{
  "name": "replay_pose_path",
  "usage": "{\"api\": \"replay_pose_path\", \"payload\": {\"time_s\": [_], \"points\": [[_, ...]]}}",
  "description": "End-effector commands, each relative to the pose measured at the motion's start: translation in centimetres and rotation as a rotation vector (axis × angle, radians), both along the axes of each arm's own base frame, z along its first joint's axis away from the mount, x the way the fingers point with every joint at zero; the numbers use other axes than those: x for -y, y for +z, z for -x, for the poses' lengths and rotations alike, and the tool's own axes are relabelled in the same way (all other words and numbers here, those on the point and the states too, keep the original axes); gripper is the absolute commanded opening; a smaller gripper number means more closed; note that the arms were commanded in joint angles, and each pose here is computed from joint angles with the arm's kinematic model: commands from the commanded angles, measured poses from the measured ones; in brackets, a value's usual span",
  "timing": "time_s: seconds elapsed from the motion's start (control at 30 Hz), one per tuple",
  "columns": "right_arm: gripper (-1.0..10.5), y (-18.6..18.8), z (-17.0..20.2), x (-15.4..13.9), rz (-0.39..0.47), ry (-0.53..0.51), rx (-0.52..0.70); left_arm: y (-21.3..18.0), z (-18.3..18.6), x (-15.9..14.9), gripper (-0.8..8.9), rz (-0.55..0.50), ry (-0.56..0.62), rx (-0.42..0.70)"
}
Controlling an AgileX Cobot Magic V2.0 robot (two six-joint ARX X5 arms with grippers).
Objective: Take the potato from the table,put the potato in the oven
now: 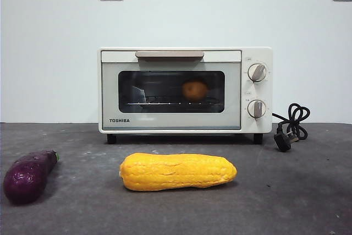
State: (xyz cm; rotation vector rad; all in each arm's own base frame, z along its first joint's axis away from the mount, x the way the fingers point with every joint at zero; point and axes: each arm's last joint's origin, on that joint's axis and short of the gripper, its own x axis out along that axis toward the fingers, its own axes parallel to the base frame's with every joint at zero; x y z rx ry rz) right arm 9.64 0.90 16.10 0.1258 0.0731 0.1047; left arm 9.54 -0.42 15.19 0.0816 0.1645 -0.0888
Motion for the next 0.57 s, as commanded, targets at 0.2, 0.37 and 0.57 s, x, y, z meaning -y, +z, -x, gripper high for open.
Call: {"api": "replay_pose_path", "payload": {"time_s": [0.2,0.37,0.57], "points": [[0.0,-1.32,0.10,-0.07,-0.005,0.023,-0.112,-0.49,-0.06,-0.03,-0.04,0.009,0.007,-0.013],[0.0,-1.30,0.10,-0.06,-0.057,0.014,-0.117,-0.49,-0.06,-0.03,-0.04,0.009,0.007,-0.014],[0.0,-1.31,0.09,-0.07,-0.057,0.016,-0.119,-0.49,-0.06,-0.03,-0.04,0.009,0.007,-0.013]]}}
